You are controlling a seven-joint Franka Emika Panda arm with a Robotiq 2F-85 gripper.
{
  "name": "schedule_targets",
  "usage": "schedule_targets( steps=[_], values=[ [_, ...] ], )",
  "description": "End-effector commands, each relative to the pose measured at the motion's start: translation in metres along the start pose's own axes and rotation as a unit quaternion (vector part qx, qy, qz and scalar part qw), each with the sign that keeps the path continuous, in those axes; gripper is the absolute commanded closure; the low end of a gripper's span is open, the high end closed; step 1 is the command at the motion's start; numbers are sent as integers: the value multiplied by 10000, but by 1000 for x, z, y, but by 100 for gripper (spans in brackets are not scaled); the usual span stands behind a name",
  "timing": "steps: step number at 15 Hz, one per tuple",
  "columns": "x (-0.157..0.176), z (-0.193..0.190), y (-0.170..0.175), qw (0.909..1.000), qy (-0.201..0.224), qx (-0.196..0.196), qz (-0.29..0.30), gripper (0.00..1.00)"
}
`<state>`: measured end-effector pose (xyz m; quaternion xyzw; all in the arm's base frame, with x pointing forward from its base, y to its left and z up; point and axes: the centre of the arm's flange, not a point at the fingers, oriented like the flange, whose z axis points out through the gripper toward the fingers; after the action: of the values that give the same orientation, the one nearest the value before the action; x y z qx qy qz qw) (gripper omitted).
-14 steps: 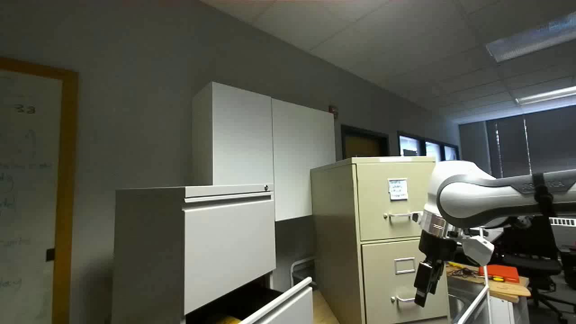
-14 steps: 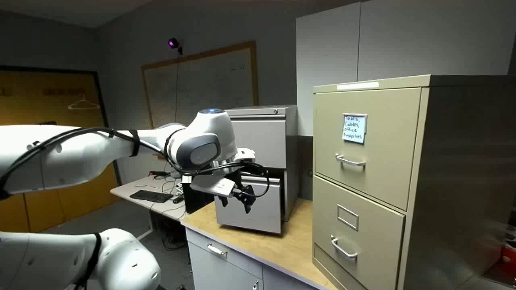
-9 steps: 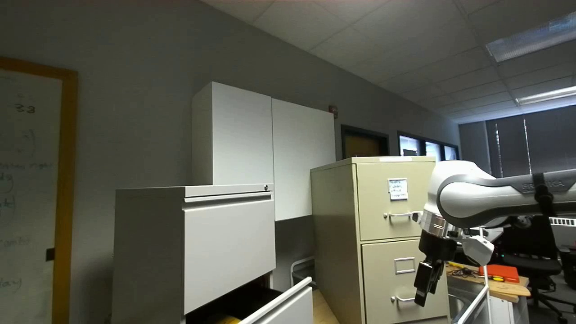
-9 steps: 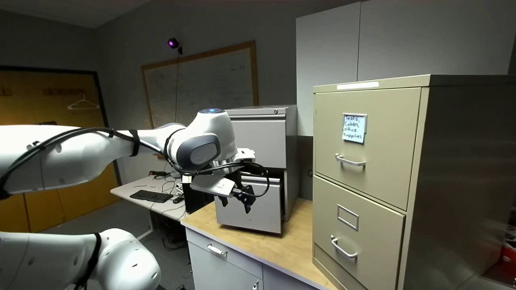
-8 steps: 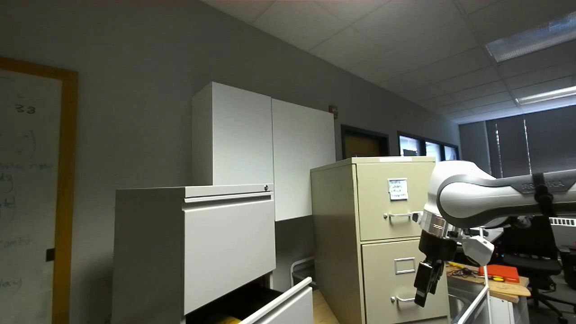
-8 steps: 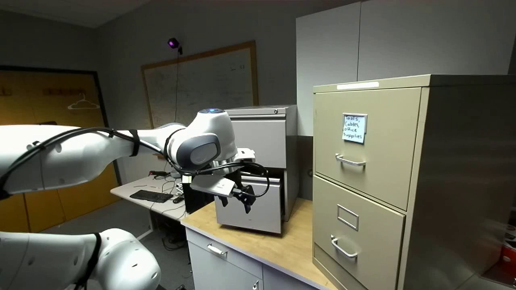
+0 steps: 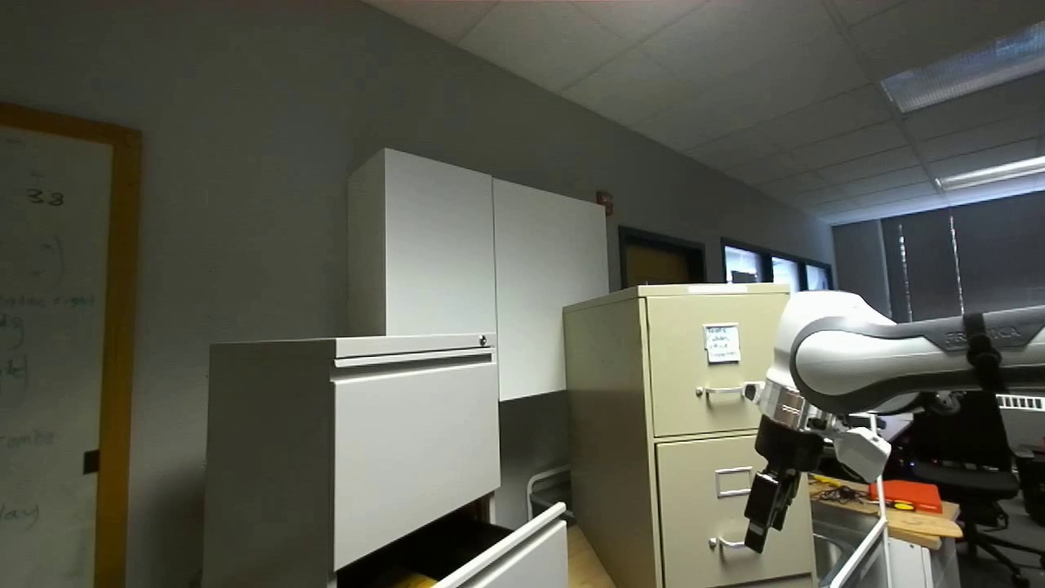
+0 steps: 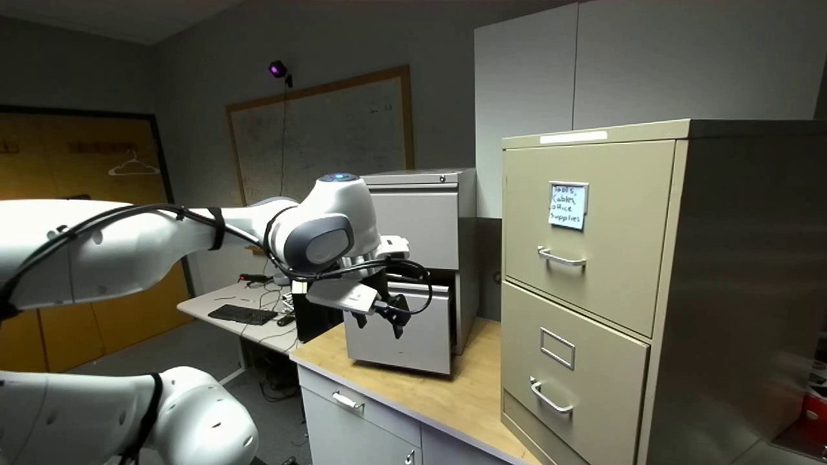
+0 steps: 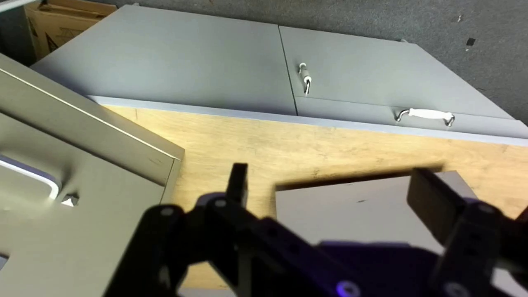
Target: Close the open drawer
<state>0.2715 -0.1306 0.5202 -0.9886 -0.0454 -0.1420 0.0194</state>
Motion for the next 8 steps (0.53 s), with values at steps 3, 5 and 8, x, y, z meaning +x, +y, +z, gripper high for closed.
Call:
schedule_targets(
  steps=[3, 5, 8],
  values=[
    [35, 3, -30, 9992, 314, 240, -72, 0],
    [49, 7, -49, 9987, 376, 317, -154, 0],
    [73, 18, -83, 9979, 432, 376, -291, 0]
  ],
)
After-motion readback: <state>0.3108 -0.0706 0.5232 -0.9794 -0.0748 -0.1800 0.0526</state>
